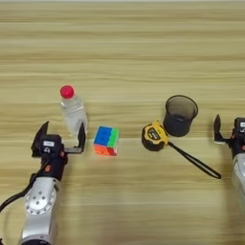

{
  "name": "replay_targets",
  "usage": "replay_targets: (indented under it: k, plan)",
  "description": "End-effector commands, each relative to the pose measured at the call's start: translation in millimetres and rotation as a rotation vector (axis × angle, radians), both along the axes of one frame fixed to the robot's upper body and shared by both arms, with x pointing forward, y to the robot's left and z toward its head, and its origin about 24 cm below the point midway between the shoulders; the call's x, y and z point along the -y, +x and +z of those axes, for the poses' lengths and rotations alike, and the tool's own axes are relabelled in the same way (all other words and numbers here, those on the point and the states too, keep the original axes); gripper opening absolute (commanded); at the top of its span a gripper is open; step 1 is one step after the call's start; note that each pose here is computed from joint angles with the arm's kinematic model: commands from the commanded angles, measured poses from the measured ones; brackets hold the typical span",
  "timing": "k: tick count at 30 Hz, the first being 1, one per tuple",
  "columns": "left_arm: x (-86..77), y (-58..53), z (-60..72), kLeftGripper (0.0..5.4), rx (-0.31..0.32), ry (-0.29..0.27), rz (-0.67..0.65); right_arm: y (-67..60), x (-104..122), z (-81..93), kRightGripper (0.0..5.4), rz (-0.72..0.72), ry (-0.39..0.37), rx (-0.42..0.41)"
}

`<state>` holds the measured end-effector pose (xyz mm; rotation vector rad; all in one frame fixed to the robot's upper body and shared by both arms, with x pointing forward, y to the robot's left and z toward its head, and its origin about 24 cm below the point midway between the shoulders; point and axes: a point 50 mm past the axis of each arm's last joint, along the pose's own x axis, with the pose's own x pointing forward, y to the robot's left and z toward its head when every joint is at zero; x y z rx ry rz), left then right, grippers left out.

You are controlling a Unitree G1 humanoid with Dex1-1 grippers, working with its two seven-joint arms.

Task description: Move the objects on the table

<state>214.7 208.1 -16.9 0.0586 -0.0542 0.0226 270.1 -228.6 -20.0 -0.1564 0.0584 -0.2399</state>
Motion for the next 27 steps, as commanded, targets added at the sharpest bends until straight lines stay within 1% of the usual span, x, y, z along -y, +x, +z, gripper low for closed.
replay_targets:
  k: [1,6,8,10,11,12,15,18,19,25,27]
  plan:
    - [-2.3,-3.9,-1.0,5.37,-0.019,0.001,-0.013,-0.5,4,1.3,5.40,-0.007,-0.002,0.005]
    - [-2.9,-5.4,-4.0,5.37,-0.034,0.013,-0.004,-0.6,3,1.3,5.40,-0.006,-0.002,0.004]
    - [-5.2,-6.6,-6.2,5.37,-0.049,0.041,0.004,-0.7,4,1.3,5.40,-0.006,-0.002,0.004]
    - [-6.7,-7.5,-8.8,5.37,-0.063,0.050,0.008,-0.8,4,1.2,5.40,-0.006,-0.002,0.004]
    - [-7.3,-7.9,-11.1,5.37,-0.079,0.069,0.005,-0.8,4,1.1,5.40,-0.006,-0.002,0.003]
    - [-7.2,-8.0,-13.1,5.37,-0.088,0.075,0.002,-0.8,4,1.0,5.40,-0.006,-0.002,0.003]
    - [-6.7,-7.9,-19.5,5.37,-0.116,0.076,0.002,-1.0,3,0.8,5.40,-0.006,-0.001,0.002]
    - [-6.6,-7.0,-29.6,5.37,-0.160,0.072,0.007,-1.2,3,0.7,5.40,-0.006,0.000,0.003]
    - [-6.5,-6.8,-32.7,5.37,-0.174,0.081,0.008,-1.2,2,0.6,5.40,-0.005,0.000,0.003]
    - [6.9,-4.0,-47.5,5.37,-0.227,0.074,-0.028,-1.8,2,0.4,5.40,-0.006,0.001,0.004]
    - [10.7,-3.2,-50.6,5.37,-0.239,0.084,-0.039,-2.0,2,0.2,5.40,-0.006,0.002,0.003]
